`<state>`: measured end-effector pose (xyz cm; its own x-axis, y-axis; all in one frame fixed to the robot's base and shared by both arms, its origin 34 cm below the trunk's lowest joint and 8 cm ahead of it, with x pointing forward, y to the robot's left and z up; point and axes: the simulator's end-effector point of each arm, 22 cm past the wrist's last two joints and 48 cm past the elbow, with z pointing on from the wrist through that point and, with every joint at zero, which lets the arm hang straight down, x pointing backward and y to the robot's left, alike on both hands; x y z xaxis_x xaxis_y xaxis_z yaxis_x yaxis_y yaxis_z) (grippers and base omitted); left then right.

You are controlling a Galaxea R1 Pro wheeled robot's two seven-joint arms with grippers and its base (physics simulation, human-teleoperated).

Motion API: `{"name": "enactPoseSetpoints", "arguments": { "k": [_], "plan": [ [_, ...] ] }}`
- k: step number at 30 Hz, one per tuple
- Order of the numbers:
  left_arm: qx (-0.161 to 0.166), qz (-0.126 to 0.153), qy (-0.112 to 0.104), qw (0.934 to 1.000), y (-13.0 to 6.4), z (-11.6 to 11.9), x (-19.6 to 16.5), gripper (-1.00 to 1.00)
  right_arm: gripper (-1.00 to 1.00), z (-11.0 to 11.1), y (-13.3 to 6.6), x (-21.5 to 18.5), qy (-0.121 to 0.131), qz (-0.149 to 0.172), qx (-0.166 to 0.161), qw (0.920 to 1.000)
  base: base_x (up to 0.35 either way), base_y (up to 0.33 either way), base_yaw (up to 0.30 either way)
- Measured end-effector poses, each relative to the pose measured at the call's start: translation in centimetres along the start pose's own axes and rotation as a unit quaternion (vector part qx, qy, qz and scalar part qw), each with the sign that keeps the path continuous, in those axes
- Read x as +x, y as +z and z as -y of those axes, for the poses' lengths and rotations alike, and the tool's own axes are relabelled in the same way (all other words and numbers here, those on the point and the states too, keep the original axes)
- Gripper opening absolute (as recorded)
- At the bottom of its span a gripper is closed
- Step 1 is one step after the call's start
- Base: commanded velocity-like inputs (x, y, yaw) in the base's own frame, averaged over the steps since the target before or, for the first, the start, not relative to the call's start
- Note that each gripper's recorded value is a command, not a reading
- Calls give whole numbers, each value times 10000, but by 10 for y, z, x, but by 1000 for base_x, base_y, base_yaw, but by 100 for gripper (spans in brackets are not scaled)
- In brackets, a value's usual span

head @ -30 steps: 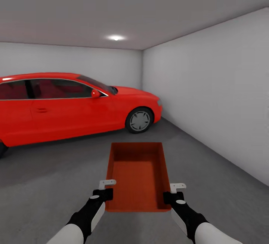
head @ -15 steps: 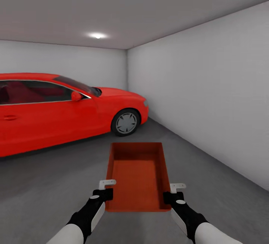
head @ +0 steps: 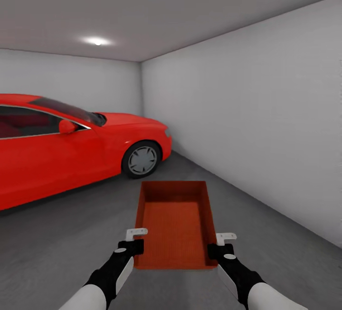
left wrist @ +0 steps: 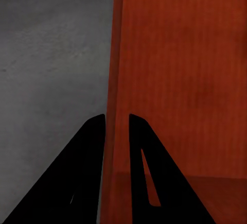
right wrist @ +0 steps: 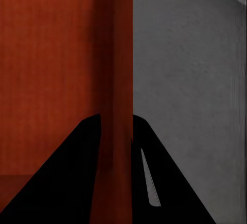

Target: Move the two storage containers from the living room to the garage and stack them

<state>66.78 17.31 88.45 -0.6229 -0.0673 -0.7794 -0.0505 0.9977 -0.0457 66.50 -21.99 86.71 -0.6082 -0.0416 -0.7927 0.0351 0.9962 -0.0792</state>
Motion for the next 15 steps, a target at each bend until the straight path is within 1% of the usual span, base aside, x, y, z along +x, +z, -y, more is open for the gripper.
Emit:
{"name": "enactPoseSetpoints", "arguments": {
  "k": [11,15],
  "plan": [
    [0,0,0,10000,0,0,0,-100,-100,0,0,0,0,0,0,10000,323,0,-246],
    [0,0,0,10000,0,0,0,-100,-100,0,0,0,1,1,0,10000,323,42,-245]
  ]
}}
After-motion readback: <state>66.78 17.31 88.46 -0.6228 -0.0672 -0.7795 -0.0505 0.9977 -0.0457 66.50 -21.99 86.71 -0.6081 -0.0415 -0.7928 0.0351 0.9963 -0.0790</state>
